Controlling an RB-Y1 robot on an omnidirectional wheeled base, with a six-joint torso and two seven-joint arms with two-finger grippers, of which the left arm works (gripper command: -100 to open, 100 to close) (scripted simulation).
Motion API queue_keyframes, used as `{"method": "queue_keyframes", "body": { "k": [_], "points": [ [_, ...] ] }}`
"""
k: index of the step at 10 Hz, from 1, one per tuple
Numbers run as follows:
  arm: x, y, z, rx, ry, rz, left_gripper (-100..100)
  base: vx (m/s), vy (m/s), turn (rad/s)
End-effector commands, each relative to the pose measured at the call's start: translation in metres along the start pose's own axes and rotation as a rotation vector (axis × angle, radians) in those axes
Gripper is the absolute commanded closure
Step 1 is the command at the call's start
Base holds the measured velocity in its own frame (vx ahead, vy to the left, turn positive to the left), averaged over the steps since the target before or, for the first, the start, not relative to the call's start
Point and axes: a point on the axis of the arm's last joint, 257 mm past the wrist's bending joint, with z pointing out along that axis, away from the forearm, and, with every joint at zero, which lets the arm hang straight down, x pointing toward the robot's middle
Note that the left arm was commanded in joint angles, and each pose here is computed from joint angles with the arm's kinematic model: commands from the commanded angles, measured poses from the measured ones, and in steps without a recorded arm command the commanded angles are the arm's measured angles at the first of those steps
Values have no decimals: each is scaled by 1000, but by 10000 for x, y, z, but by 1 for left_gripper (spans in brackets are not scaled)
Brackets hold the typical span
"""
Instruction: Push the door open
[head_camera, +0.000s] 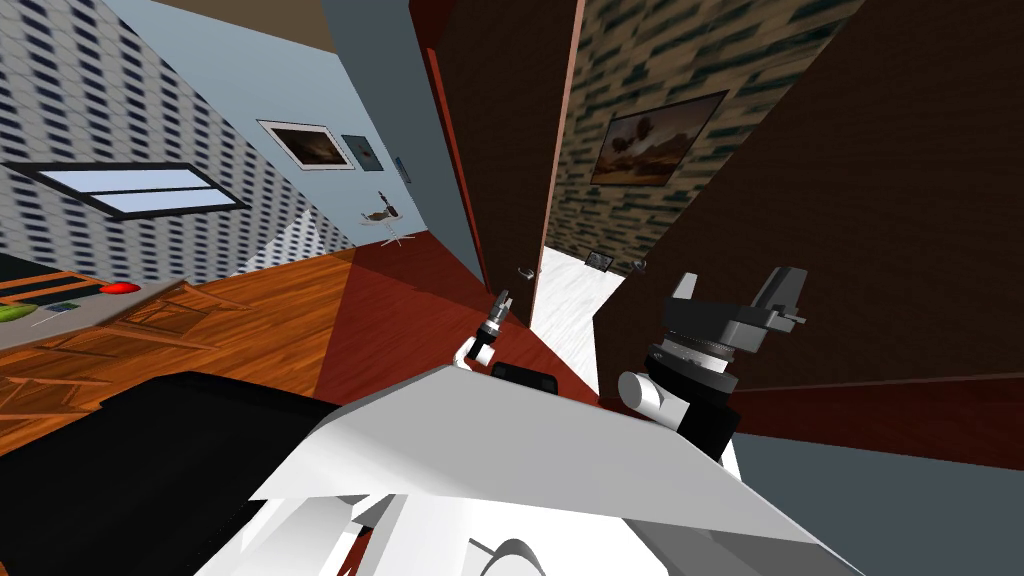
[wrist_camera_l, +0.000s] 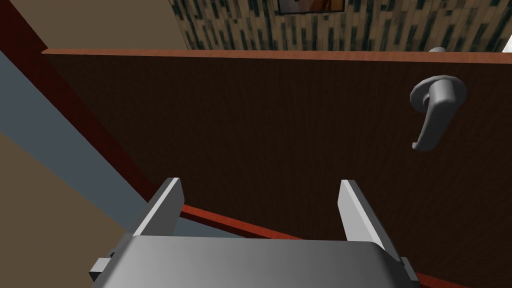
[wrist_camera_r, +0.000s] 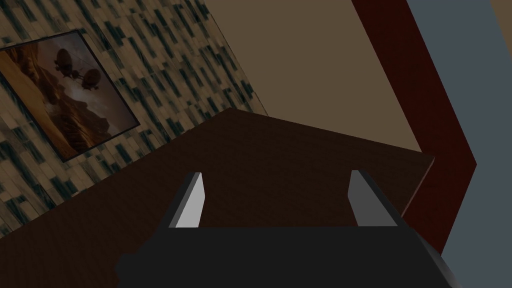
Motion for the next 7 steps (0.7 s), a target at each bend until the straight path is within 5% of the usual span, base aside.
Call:
{"method": "queue_keyframes", "body": {
  "k": [1, 7],
  "points": [
    [81, 137, -2, -25, 19, -9, -100, 83, 90, -19],
    [382, 590, -45, -112, 88, -37, -100, 90, 91, -20]
  ]
}}
